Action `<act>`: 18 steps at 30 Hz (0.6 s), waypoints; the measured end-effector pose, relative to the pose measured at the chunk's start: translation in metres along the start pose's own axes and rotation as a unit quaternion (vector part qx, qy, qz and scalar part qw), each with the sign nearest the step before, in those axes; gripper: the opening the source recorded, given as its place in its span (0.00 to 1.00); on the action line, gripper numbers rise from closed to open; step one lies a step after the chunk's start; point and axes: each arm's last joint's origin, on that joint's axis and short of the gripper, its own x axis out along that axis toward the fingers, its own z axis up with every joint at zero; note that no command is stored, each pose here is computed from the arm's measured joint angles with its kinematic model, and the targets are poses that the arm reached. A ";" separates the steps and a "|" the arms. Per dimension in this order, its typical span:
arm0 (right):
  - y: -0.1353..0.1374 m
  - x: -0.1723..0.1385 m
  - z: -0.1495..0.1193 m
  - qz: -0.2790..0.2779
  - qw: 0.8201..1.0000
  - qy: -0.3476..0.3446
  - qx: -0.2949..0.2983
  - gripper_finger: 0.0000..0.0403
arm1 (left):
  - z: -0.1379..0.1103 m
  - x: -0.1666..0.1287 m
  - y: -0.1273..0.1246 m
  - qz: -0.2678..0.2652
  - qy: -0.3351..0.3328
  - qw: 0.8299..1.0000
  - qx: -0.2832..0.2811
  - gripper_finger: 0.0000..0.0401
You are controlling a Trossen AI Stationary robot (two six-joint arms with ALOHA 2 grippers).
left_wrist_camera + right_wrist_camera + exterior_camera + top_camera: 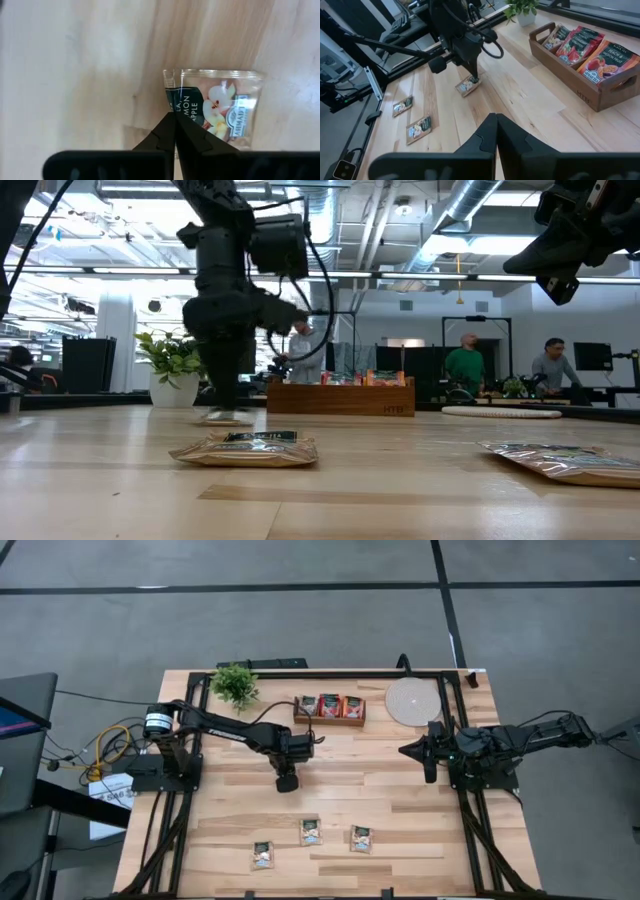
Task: Pick & Place Tea
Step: Put the brown tea bag into the left section of the wooden organizer
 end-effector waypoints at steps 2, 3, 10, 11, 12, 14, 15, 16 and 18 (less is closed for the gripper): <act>0.000 0.000 0.000 0.000 1.000 0.000 0.000 0.00 | 0.005 -0.007 0.000 0.018 -0.002 1.000 0.009 0.00; 0.000 0.000 0.000 0.000 1.000 0.000 0.000 0.00 | 0.007 -0.012 0.000 0.025 -0.004 1.000 0.015 0.00; 0.000 0.000 0.000 0.000 1.000 0.000 0.000 0.00 | 0.021 -0.047 0.000 0.080 -0.031 0.996 0.034 0.00; 0.000 0.000 0.000 0.000 1.000 0.000 0.000 0.00 | 0.024 -0.053 0.000 0.092 -0.035 0.994 0.039 0.00; 0.000 0.000 0.000 0.000 1.000 0.000 0.000 0.00 | 0.026 -0.058 0.000 0.104 -0.039 0.993 0.045 0.00; 0.000 0.000 0.000 0.000 1.000 0.000 0.000 0.00 | 0.032 -0.068 0.001 0.129 -0.050 0.988 0.061 0.00; 0.000 0.000 0.000 0.000 1.000 0.000 0.000 0.00 | 0.035 -0.073 0.001 0.143 -0.058 0.986 0.069 0.00; 0.000 0.000 0.000 0.000 1.000 0.000 0.000 0.00 | 0.038 -0.077 0.001 0.157 -0.066 0.982 0.076 0.00; 0.000 0.000 0.000 0.000 1.000 0.000 0.000 0.00 | 0.043 -0.086 0.003 0.195 -0.077 0.973 0.093 0.00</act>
